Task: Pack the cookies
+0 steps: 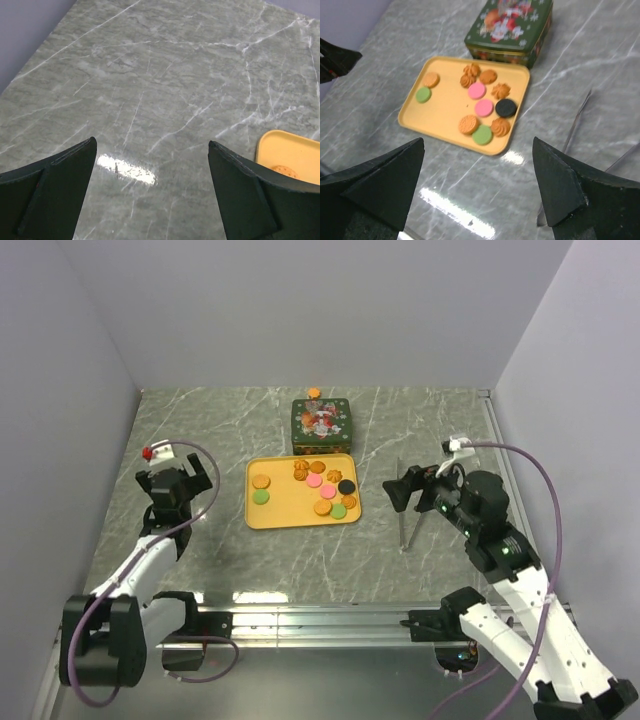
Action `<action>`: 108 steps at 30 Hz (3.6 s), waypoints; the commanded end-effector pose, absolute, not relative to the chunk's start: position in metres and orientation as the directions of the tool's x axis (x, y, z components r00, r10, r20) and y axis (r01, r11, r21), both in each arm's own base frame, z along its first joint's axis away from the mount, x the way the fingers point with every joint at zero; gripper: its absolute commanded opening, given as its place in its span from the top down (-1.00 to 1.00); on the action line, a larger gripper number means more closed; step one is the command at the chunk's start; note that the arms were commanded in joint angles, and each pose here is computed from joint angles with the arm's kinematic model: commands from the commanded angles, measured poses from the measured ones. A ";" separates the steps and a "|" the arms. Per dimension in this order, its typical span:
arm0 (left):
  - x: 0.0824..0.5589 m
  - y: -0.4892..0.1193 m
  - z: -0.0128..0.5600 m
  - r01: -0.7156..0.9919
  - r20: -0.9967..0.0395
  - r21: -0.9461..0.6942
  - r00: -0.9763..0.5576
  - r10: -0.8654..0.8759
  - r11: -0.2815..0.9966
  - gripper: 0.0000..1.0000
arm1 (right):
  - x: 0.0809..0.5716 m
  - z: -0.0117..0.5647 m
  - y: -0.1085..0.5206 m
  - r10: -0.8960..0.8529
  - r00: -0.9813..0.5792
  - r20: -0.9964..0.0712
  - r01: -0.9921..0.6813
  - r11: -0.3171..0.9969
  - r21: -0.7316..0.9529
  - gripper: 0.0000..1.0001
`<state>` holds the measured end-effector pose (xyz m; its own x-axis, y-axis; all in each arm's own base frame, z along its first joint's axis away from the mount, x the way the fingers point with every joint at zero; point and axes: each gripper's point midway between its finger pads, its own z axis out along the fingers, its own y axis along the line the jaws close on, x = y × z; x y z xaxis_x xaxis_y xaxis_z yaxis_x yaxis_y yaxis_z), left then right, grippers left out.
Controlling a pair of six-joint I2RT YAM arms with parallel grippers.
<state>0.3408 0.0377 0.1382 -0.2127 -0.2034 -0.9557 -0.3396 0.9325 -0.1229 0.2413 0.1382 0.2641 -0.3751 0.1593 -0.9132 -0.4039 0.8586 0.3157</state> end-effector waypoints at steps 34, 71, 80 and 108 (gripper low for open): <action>0.385 0.010 0.125 -0.055 -0.991 -0.130 -0.005 -0.131 0.990 -0.99 | 0.319 0.203 0.092 0.209 -0.123 -0.970 -0.071 0.973 0.219 -1.00; 0.384 0.010 0.126 -0.054 -0.991 -0.130 0.001 -0.131 0.990 -0.99 | 0.372 0.139 -0.004 0.111 -0.030 -0.993 0.166 0.981 0.104 -1.00; 0.384 0.011 0.125 -0.057 -0.991 -0.130 0.000 -0.131 0.990 -0.99 | 0.366 0.141 0.006 0.089 0.021 -0.996 0.070 0.993 0.090 -1.00; 0.384 0.010 0.126 -0.056 -0.991 -0.130 0.001 -0.131 0.990 -1.00 | 0.366 0.140 0.006 0.089 0.018 -0.996 0.072 0.993 0.090 -1.00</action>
